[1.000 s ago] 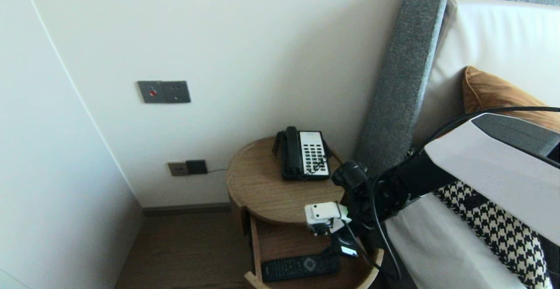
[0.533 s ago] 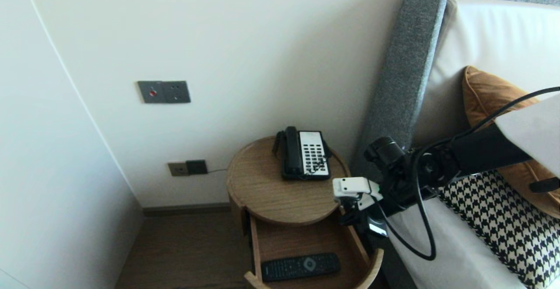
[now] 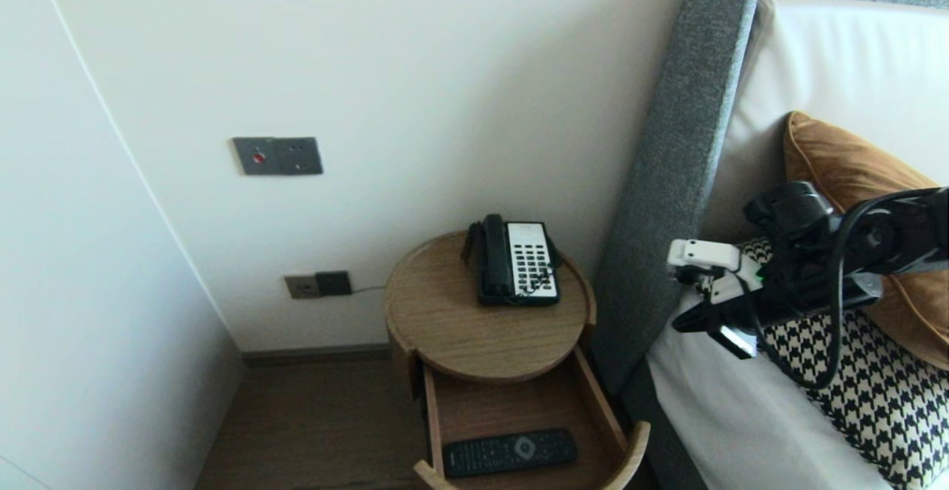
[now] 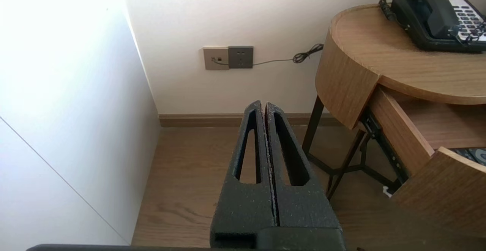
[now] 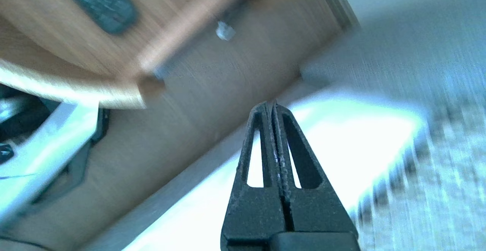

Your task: Take the remote control out of the drawer one by one and place them on the table

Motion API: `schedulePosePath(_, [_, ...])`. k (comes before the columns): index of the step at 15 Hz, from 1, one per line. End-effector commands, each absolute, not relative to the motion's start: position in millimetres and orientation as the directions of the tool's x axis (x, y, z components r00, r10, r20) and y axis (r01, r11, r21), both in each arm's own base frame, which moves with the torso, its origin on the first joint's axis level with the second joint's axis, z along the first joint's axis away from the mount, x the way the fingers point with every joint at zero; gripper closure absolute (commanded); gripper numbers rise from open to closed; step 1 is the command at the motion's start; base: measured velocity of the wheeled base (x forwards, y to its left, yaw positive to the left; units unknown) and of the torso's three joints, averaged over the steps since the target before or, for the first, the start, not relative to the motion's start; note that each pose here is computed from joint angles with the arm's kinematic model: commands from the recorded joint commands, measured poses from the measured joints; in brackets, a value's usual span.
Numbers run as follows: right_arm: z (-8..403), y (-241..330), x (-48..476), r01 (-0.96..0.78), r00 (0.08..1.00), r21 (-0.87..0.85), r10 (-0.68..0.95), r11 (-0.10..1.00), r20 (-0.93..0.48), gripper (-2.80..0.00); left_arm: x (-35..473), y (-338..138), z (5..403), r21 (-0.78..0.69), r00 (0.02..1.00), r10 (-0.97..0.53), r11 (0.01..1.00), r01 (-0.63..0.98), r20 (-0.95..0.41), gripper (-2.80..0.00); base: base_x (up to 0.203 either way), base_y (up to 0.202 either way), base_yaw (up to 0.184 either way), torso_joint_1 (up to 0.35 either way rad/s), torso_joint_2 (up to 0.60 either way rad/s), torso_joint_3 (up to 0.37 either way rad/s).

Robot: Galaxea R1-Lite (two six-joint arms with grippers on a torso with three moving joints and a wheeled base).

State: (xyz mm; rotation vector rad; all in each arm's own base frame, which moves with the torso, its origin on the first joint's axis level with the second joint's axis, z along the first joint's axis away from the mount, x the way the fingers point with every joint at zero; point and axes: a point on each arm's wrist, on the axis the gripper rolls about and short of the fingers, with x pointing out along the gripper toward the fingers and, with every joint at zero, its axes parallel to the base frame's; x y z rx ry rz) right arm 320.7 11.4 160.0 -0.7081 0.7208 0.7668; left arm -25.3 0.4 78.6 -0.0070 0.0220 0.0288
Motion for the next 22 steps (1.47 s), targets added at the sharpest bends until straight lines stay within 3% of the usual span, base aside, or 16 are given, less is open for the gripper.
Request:
schedulePosePath(1, [195,-20,289,-0.706,0.598,-0.316,0.294,0.634,-0.746,0.00,-25,0,79,-0.007,0.999,0.029,1.000,-0.029,-0.021,0.00,0.000,0.000,0.000,0.000,0.00,0.000])
schedulePosePath(8, [221,-44,178,-0.405,0.675,-0.166,0.171,0.899,-0.717,0.00,-25,0,78,-0.007,0.999,0.029,1.000,-0.029,-0.021,0.00,0.000,0.000,0.000,0.000,0.00,0.000])
schedulePosePath(14, [206,-20,76,-0.247,0.776,-0.165,0.093,0.955,-0.624,0.00,-25,0,79,-0.007,0.999,0.029,1.000,-0.029,-0.020,0.00,0.000,0.000,0.000,0.000,0.00,0.000])
schedulePosePath(22, [133,8,-3,-0.109,0.882,-0.054,0.071,0.993,-0.466,0.00,-25,0,79,-0.007,0.999,0.029,1.000,-0.029,-0.021,0.00,0.000,0.000,0.000,0.000,0.00,0.000])
